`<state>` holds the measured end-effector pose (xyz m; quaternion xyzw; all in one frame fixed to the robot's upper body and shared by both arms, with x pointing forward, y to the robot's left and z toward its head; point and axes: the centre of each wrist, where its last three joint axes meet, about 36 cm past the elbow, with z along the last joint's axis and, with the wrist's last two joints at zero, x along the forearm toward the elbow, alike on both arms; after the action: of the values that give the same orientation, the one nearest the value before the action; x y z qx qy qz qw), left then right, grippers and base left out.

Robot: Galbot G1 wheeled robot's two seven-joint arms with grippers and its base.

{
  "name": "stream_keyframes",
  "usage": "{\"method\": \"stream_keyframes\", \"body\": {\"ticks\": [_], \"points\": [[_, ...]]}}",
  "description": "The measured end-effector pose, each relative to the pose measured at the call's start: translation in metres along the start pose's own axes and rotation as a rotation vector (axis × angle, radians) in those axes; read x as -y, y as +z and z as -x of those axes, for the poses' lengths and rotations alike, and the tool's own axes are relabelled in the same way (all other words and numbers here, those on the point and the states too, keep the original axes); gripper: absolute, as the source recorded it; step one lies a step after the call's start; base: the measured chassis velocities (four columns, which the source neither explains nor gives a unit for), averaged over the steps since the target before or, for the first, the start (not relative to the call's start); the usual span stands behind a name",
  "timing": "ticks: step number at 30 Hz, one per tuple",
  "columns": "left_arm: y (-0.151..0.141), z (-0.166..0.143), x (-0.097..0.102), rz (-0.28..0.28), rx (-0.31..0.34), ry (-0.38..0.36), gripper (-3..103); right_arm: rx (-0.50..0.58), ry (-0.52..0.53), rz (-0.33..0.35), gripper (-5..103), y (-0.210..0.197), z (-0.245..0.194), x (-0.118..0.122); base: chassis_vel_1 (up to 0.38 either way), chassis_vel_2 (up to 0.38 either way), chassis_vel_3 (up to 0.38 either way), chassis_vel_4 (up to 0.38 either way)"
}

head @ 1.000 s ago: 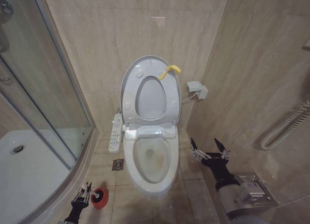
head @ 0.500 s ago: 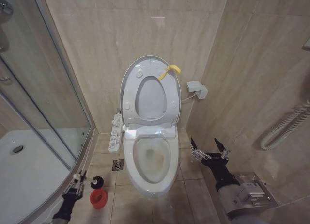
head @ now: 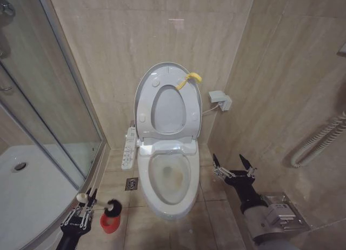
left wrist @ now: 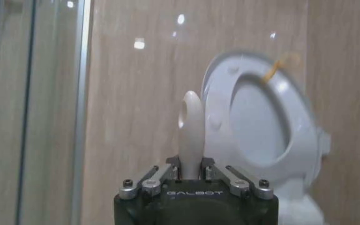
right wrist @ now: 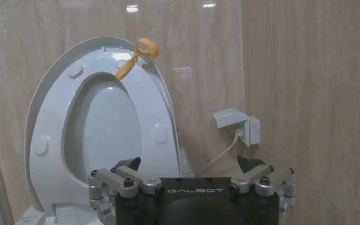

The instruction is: Open the toilet lid, clean the toilet bowl with a toilet brush, close the toilet lid, and flush.

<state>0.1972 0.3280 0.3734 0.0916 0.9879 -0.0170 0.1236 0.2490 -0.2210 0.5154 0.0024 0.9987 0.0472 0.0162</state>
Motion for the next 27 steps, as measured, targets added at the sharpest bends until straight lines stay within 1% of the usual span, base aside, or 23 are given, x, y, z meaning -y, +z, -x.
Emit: {"method": "stream_keyframes", "body": {"ticks": [1, 2, 3, 5, 6, 8, 9, 10, 11, 12, 13, 14, 15, 16, 17, 18, 19, 22, 23, 27], "points": [[-0.015, 0.007, 0.006, -0.017, 0.031, 0.013, 20, 0.0, 0.0, 0.0, 100, 0.0, 0.0, 0.0, 0.0, 0.0, 0.0, 0.0], [-0.015, 0.007, 0.006, -0.017, 0.031, 0.013, 20, 0.0, 0.0, 0.0, 100, 0.0, 0.0, 0.0, 0.0, 0.0, 0.0, 0.0], [-0.029, 0.014, 0.011, -0.037, 0.058, 0.032, 20, 0.0, 0.0, 0.0, 100, 0.0, 0.0, 0.0, 0.0, 0.0, 0.0, 0.0], [-0.057, 0.03, 0.019, -0.096, 0.124, 0.098, 20, 0.0, 0.0, 0.0, 100, 0.0, 0.0, 0.0, 0.0, 0.0, 0.0, 0.0], [-0.057, 0.03, 0.019, -0.096, 0.124, 0.098, 20, 0.0, 0.0, 0.0, 100, 0.0, 0.0, 0.0, 0.0, 0.0, 0.0, 0.0], [-0.077, 0.048, 0.022, -0.164, 0.189, 0.175, 20, 0.0, 0.0, 0.0, 100, 0.0, 0.0, 0.0, 0.0, 0.0, 0.0, 0.0], [-0.077, 0.048, 0.022, -0.164, 0.189, 0.175, 20, 0.0, 0.0, 0.0, 100, 0.0, 0.0, 0.0, 0.0, 0.0, 0.0, 0.0], [-0.08, 0.055, 0.019, -0.189, 0.205, 0.198, 20, 0.0, 0.0, 0.0, 100, 0.0, 0.0, 0.0, 0.0, 0.0, 0.0, 0.0], [-0.079, 0.062, 0.014, -0.208, 0.219, 0.219, 20, 0.0, 0.0, 0.0, 100, 0.0, 0.0, 0.0, 0.0, 0.0, 0.0, 0.0], [-0.073, 0.071, 0.004, -0.232, 0.225, 0.242, 20, 0.0, 0.0, 0.0, 100, 0.0, 0.0, 0.0, 0.0, 0.0, 0.0, 0.0], [-0.073, 0.071, 0.004, -0.232, 0.225, 0.242, 20, 0.0, 0.0, 0.0, 100, 0.0, 0.0, 0.0, 0.0, 0.0, 0.0, 0.0], [-0.066, 0.08, -0.006, -0.264, 0.225, 0.258, 20, 0.0, 0.0, 0.0, 100, 0.0, 0.0, 0.0, 0.0, 0.0, 0.0, 0.0], [-0.056, 0.09, -0.018, -0.305, 0.218, 0.263, 20, 0.0, 0.0, 0.0, 100, 0.0, 0.0, 0.0, 0.0, 0.0, 0.0, 0.0], [-0.056, 0.09, -0.018, -0.305, 0.218, 0.263, 20, 0.0, 0.0, 0.0, 100, 0.0, 0.0, 0.0, 0.0, 0.0, 0.0, 0.0], [-0.051, 0.095, -0.025, -0.322, 0.214, 0.26, 20, 0.0, 0.0, 0.0, 100, 0.0, 0.0, 0.0, 0.0, 0.0, 0.0, 0.0], [-0.044, 0.105, -0.038, -0.339, 0.213, 0.257, 20, 0.0, 0.0, 0.0, 100, 0.0, 0.0, 0.0, 0.0, 0.0, 0.0, 0.0], [-0.044, 0.105, -0.038, -0.339, 0.213, 0.257, 20, 0.0, 0.0, 0.0, 100, 0.0, 0.0, 0.0, 0.0, 0.0, 0.0, 0.0], [-0.031, 0.136, -0.065, -0.335, 0.226, 0.292, 20, 0.0, 0.0, 0.0, 100, 0.0, 0.0, 0.0, 0.0, 0.0, 0.0, 0.0], [-0.031, 0.136, -0.065, -0.335, 0.226, 0.292, 20, 0.0, 0.0, 0.0, 100, 0.0, 0.0, 0.0, 0.0, 0.0, 0.0, 0.0], [-0.016, 0.166, -0.09, -0.331, 0.231, 0.319, 20, 0.0, 0.0, 0.0, 100, 0.0, 0.0, 0.0, 0.0, 0.0, 0.0, 0.0]]}}
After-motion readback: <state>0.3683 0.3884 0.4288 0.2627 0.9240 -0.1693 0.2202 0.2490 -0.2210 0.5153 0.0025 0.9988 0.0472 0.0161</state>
